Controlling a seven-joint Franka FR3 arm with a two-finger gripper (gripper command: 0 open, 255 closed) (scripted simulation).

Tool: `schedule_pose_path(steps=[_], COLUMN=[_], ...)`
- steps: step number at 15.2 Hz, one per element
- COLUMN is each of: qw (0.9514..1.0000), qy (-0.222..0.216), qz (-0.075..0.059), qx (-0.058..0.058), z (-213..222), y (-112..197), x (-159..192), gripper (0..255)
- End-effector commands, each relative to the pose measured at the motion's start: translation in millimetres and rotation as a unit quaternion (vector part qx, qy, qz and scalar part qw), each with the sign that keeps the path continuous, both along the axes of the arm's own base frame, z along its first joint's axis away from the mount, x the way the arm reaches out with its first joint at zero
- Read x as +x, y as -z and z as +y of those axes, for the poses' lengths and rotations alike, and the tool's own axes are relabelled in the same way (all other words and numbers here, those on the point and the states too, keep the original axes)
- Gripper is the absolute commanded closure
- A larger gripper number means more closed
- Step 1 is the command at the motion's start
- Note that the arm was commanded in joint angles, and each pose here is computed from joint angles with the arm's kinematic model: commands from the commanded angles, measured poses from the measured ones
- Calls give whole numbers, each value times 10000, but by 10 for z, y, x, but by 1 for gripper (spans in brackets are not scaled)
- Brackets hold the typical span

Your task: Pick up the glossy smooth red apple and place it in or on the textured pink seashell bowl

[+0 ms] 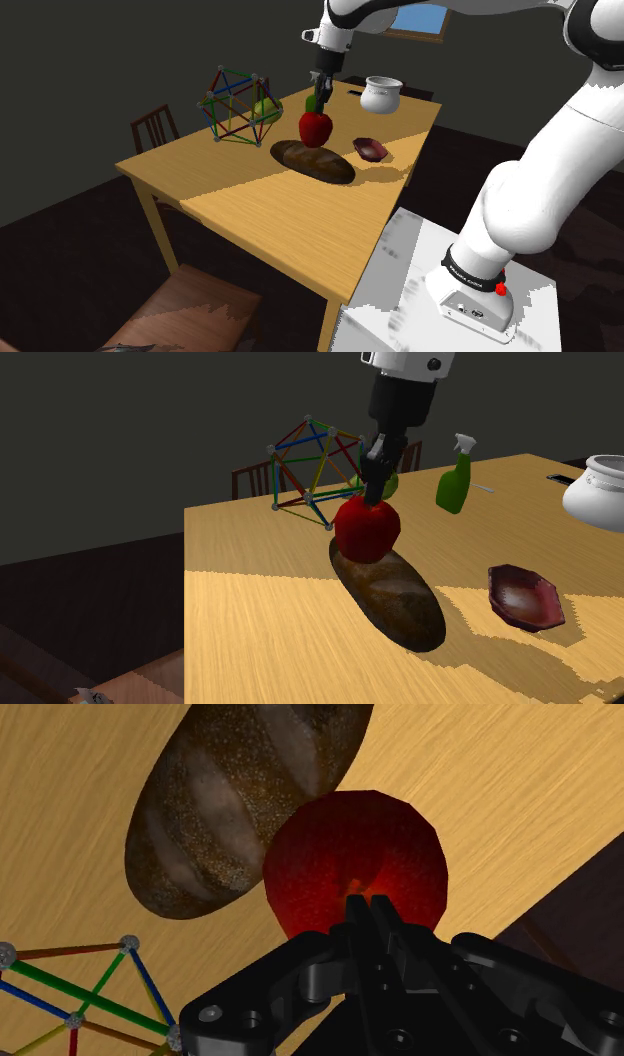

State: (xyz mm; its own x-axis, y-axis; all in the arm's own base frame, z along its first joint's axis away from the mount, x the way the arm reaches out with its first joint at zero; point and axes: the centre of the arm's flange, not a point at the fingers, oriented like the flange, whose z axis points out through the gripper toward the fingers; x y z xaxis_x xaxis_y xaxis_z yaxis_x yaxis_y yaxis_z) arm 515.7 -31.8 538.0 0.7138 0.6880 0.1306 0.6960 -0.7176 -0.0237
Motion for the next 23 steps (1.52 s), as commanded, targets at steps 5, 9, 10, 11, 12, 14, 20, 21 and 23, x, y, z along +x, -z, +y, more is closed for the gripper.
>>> schedule_pose_path(steps=[5,9,10,11,12,14,20,21,23], qw=[10000,10000,10000,10000,10000,10000,10000,10000,10000], qy=[-8,-8,-8,-8,-8,-8,-8,-8,-8], qz=[0,0,0,0,0,0,0,0,0], qx=[2,2,2,2,2,2,2,2,2], z=[-788,-1304,-1433,-1562,-1691,-1949,-2723,-2852,-3110], y=[-86,-160,-178,-197,-215,-252,-362,-381,-417], x=[-135,-218,-239,-260,-281,-323,-448,-469,-511], gripper=[255,255,255,255,255,255,255,255,255])
